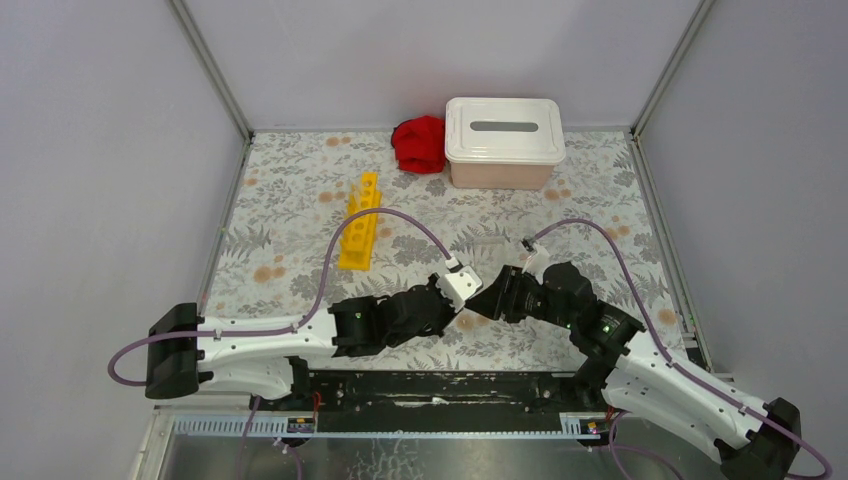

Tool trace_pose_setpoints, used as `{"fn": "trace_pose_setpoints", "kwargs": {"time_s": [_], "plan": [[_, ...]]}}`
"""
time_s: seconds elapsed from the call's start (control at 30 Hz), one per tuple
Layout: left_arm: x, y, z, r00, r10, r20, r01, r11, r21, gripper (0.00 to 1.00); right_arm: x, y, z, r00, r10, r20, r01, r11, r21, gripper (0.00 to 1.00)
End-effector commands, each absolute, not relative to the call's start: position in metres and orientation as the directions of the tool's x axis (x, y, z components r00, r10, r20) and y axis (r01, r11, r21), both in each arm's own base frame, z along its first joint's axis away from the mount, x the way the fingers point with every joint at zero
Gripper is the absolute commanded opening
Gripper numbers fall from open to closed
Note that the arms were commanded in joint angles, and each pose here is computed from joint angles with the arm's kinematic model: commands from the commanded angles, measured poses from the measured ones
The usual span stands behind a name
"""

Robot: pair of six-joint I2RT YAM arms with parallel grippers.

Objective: Organize the chemistry lab equipment

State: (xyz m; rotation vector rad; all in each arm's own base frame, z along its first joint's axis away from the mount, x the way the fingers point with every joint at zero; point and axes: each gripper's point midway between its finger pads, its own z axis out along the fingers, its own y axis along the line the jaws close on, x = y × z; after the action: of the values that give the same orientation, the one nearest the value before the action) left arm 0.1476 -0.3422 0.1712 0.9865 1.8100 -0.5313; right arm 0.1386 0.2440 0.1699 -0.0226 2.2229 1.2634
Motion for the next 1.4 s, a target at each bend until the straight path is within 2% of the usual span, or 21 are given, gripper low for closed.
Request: {"fn": "trace_pose_setpoints", "kwargs": {"time_s": [0.0,0.77,1.2,1.37], "plan": [[0.140,-0.347,0.182,-0.174,0.383,-0.907,0.838,0.541,0.067,0.00,0.137,0.255,0.194,-0.827,0.273,-0.492,-0.333,0.467,0.819,0.49],[0.127,-0.347,0.179,-0.165,0.387,-0.907,0.850,0.523,0.068,0.00,0.144,0.261,0.196,-0.818,0.309,-0.485,-0.329,0.441,0.835,0.47],[0.136,-0.343,0.180,-0.150,0.392,-0.907,0.824,0.556,0.104,0.00,0.141,0.258,0.193,-0.823,0.301,-0.481,-0.323,0.449,0.833,0.28],[0.139,-0.342,0.180,-0.148,0.393,-0.908,0.815,0.569,0.113,0.00,0.141,0.258,0.190,-0.826,0.299,-0.478,-0.317,0.454,0.833,0.14]]}}
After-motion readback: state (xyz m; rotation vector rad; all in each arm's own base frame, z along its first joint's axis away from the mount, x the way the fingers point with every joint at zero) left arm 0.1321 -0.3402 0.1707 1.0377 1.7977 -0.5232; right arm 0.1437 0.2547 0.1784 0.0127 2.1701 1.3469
